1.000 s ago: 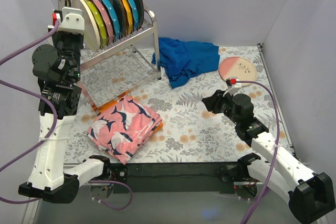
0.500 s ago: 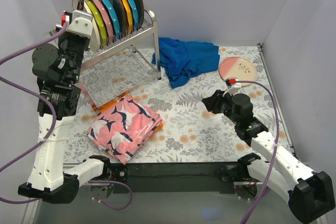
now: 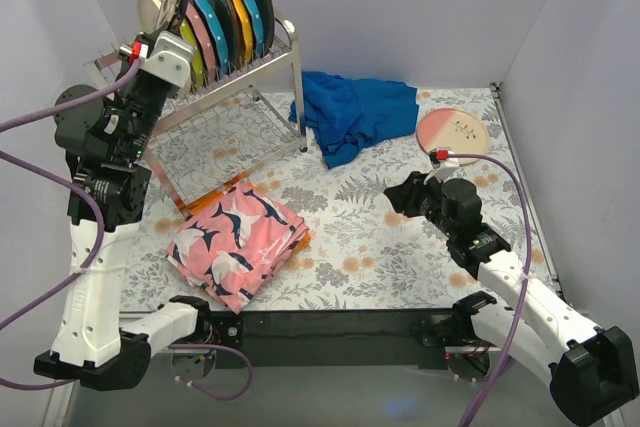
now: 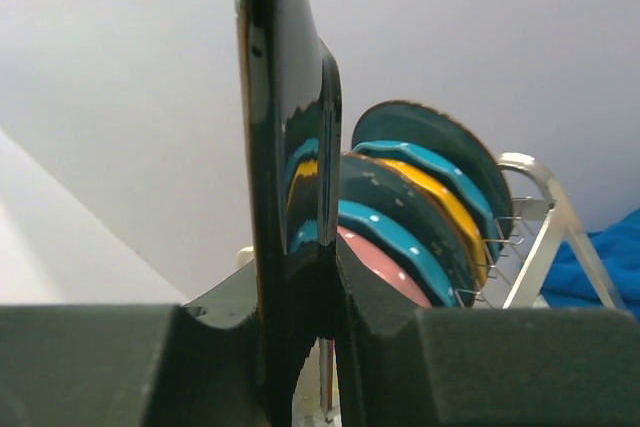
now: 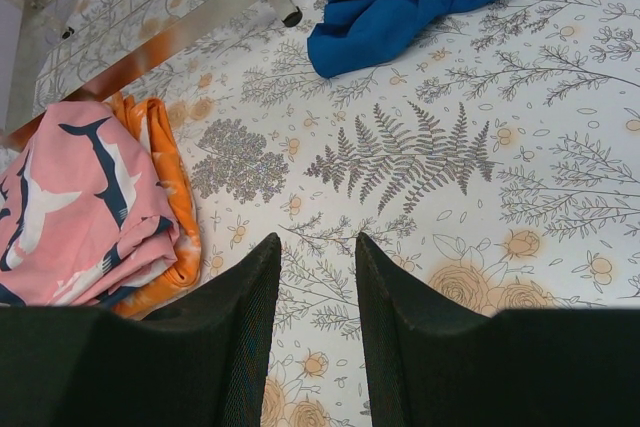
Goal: Unload the plates from the dish rack
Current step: Unload the plate from the dish rack.
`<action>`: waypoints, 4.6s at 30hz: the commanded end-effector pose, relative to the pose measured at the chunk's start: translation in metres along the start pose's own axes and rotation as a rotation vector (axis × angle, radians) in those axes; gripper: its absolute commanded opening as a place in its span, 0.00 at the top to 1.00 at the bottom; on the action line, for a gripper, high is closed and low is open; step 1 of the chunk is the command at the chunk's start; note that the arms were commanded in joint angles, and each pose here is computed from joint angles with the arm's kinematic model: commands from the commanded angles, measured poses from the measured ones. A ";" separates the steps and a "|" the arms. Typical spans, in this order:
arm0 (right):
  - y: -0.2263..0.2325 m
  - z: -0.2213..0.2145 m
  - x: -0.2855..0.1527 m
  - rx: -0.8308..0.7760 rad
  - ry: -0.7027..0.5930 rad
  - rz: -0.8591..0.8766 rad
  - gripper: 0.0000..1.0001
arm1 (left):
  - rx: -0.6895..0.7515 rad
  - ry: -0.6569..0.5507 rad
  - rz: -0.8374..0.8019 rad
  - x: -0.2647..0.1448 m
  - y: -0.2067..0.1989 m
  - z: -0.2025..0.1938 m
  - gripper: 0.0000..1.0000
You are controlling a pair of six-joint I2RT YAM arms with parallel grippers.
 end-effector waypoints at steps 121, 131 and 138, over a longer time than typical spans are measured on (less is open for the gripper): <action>-0.023 0.097 -0.040 0.435 -0.122 0.143 0.28 | 0.196 -0.260 -0.319 -0.034 -0.388 -0.097 1.00; -0.025 0.072 -0.018 0.458 -0.037 0.129 0.30 | 0.210 -0.266 -0.331 -0.037 -0.402 -0.098 1.00; -0.031 0.049 -0.004 0.483 0.030 0.107 0.40 | 0.221 -0.267 -0.337 -0.041 -0.412 -0.102 1.00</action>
Point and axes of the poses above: each gripper's point midway between its finger pads, its own x axis out along the fingers, its own y axis along the line the jaws close on, z = x × y, the point moved 8 cm from there along -x, back along the fingers, and after that the axes turned 4 degrees about -x, right-handed, at the moved point
